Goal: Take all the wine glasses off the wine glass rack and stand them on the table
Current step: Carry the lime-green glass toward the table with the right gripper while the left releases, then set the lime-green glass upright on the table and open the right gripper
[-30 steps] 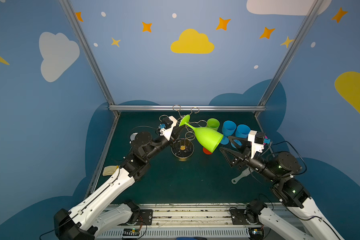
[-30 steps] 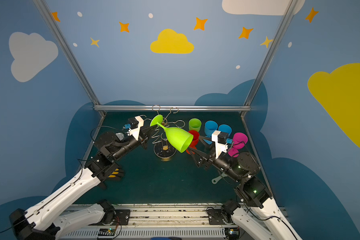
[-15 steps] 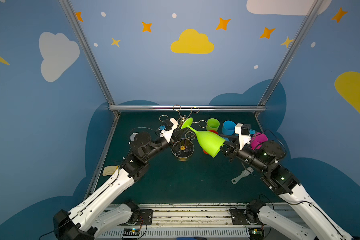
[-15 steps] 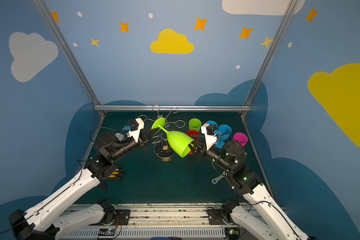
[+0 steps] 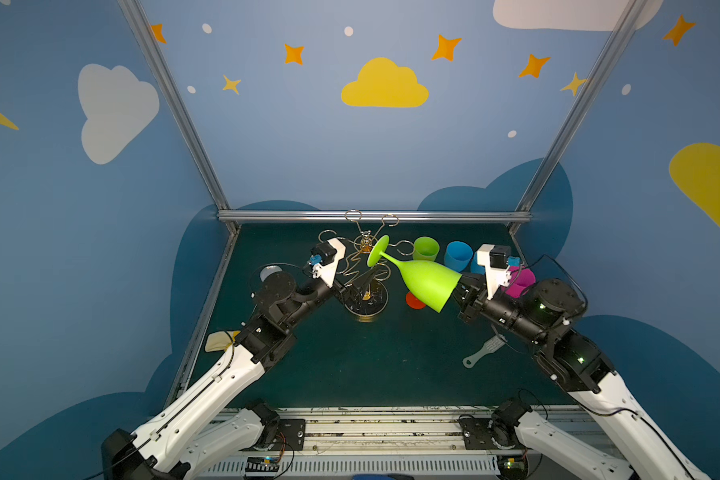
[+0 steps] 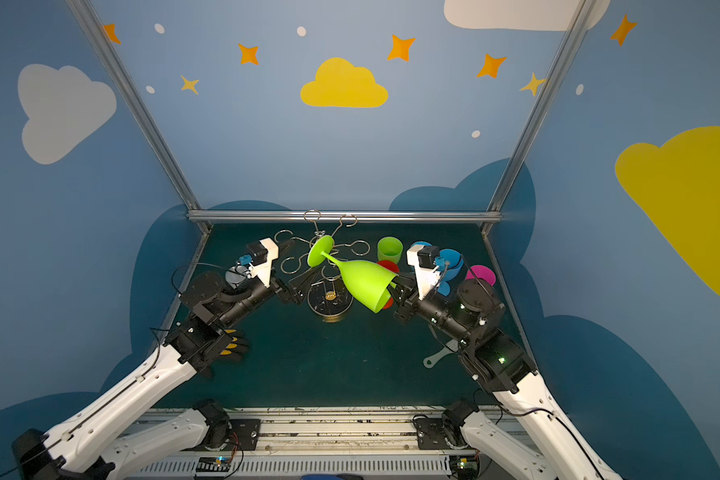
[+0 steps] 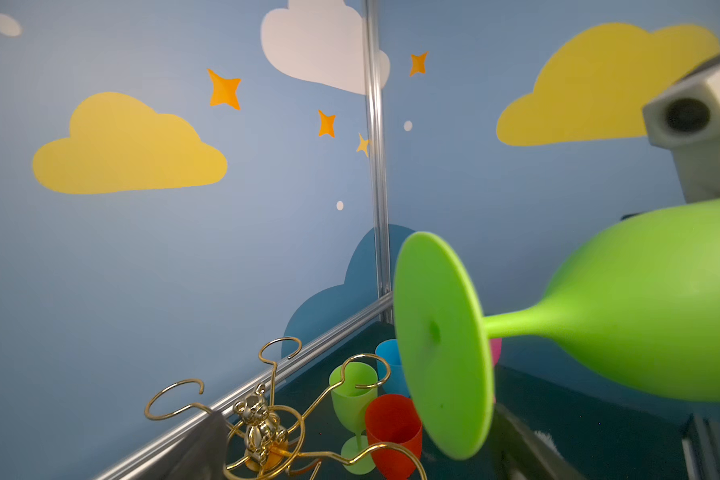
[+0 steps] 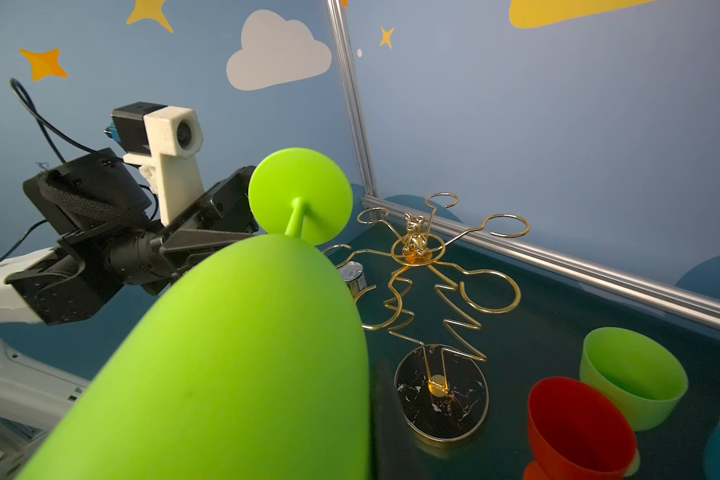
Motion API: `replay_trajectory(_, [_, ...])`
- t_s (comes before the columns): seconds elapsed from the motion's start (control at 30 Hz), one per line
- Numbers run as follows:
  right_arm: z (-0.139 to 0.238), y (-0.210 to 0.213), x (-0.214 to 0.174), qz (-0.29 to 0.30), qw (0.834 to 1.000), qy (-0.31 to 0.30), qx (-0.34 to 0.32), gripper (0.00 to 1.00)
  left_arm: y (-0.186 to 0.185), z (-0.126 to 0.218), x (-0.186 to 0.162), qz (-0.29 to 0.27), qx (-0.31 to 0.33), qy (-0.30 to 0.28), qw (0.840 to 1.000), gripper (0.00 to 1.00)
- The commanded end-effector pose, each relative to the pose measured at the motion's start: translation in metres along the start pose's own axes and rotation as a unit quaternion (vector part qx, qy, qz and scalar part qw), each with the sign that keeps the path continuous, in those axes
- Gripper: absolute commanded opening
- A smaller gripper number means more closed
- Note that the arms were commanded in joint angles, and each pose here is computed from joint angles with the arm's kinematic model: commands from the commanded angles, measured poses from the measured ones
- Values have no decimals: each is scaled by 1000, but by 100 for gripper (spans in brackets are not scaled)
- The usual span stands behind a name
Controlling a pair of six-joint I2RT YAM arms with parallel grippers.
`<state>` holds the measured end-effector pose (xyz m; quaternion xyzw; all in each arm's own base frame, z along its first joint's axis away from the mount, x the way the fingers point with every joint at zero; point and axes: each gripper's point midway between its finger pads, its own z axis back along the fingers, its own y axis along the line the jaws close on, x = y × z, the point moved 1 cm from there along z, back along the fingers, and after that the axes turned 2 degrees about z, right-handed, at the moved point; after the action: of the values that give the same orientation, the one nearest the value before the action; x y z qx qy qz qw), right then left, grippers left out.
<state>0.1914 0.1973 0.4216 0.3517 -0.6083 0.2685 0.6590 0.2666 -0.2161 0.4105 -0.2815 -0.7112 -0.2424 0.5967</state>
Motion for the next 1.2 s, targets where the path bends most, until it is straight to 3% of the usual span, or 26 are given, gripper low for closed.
replay_trajectory(0.0, [23, -5, 9, 33, 999, 9, -41, 0, 26, 19, 22, 6, 78, -53, 995, 100])
replay_trajectory(0.13, [38, -8, 0, 52, 996, 53, -59, 0, 57, 48, 21, 3, 165, -76, 983, 100])
replay_trajectory(0.27, [44, 2, -27, 47, 990, 128, -27, 0, 94, 79, 12, -1, 256, -79, 963, 100])
replay_trajectory(0.5, [59, -9, -105, -15, 958, 278, -64, 0, 153, 131, -18, 46, 374, -75, 923, 100])
replay_trajectory(0.67, [73, -29, -141, -44, 929, 341, -134, 0, 172, 147, -37, 87, 402, -78, 908, 100])
replay_trajectory(0.93, [48, -64, -194, -50, 851, 478, -213, 0, 181, 155, -44, 115, 410, -82, 901, 100])
replay_trajectory(1.17, [17, -83, -220, -38, 825, 512, -235, 0, 182, 161, -46, 116, 415, -83, 899, 100])
